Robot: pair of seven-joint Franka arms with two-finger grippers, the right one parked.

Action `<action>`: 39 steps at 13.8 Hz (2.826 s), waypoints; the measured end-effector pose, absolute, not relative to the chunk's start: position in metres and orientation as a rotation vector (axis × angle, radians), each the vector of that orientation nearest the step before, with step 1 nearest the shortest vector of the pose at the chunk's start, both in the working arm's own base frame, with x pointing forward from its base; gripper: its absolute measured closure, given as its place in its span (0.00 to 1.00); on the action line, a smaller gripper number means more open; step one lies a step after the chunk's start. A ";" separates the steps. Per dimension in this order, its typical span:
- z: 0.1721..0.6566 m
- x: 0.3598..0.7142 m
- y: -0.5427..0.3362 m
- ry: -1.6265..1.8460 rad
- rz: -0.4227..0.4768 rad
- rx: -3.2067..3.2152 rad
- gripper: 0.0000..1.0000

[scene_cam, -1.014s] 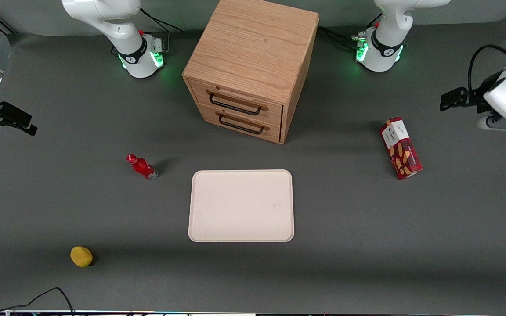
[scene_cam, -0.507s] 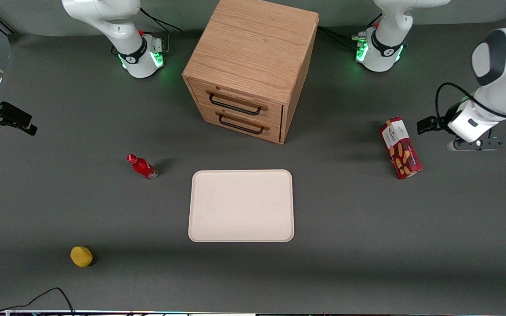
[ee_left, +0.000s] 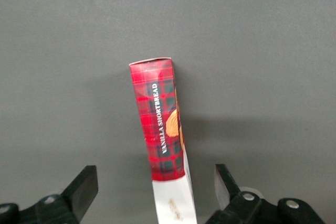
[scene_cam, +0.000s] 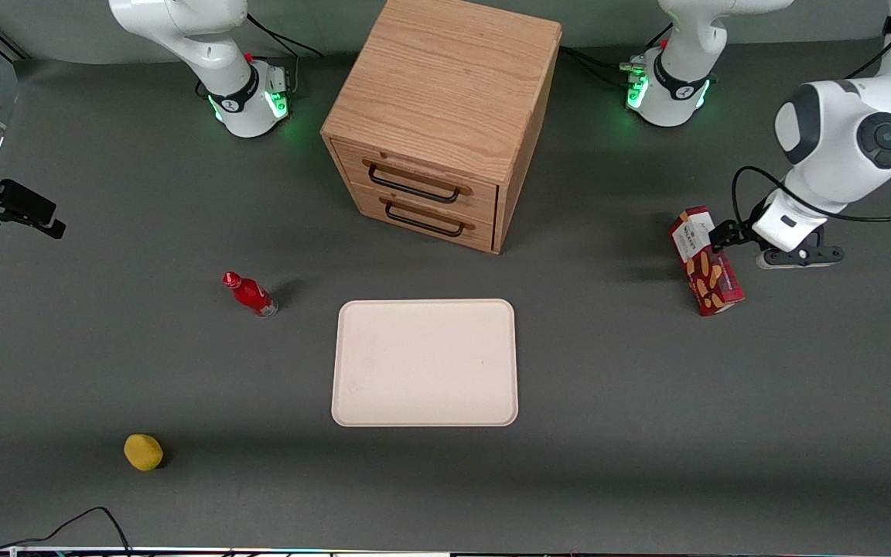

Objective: Place red cookie box on tray
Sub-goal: 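Close the left gripper on the cookie box's end and lift it, then carry the held cookie box over the cream tray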

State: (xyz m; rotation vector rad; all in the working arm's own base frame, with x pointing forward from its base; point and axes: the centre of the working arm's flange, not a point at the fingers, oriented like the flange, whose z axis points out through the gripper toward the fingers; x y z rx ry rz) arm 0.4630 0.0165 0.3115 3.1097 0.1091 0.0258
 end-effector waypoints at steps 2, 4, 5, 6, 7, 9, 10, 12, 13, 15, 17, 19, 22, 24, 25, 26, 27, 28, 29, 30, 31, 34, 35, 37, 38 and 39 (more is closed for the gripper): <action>0.287 0.461 0.017 0.138 0.073 3.103 0.02; 0.265 0.463 0.018 0.152 0.089 3.104 0.04; 0.258 0.464 0.019 0.163 0.096 3.102 0.05; 0.252 0.464 0.019 0.177 0.101 3.098 0.05; 0.248 0.465 0.019 0.185 0.109 3.096 0.08; 0.243 0.465 0.018 0.188 0.110 3.096 0.16; 0.243 0.465 0.018 0.188 0.109 3.096 0.26; 0.243 0.465 0.018 0.189 0.110 3.095 0.51; 0.243 0.465 0.018 0.189 0.110 3.095 0.61; 0.243 0.465 0.018 0.189 0.111 3.094 0.67; 0.244 0.465 0.017 0.187 0.103 3.094 0.67; 0.255 0.464 0.013 0.188 0.041 3.085 0.67; 0.315 0.466 -0.015 0.239 -0.124 3.060 0.67; 0.385 0.471 -0.051 0.264 -0.196 3.061 0.67; 0.424 0.474 -0.071 0.273 -0.214 3.067 0.67; 0.460 0.478 -0.091 0.286 -0.226 3.075 0.68; 0.491 0.481 -0.111 0.305 -0.230 3.081 0.68; 0.517 0.484 -0.133 0.332 -0.226 3.085 0.69; 0.537 0.488 -0.160 0.373 -0.211 3.084 0.69; 0.546 0.494 -0.190 0.423 -0.198 3.075 0.69; 0.547 0.502 -0.223 0.477 -0.199 3.057 0.70; 0.521 0.535 -0.304 0.595 -0.213 3.016 0.70; 0.507 0.549 -0.327 0.605 -0.192 3.018 0.70; 0.474 0.574 -0.370 0.609 -0.141 3.013 0.70; 0.459 0.583 -0.387 0.613 -0.113 3.006 0.70; 0.445 0.591 -0.400 0.614 -0.090 2.999 0.70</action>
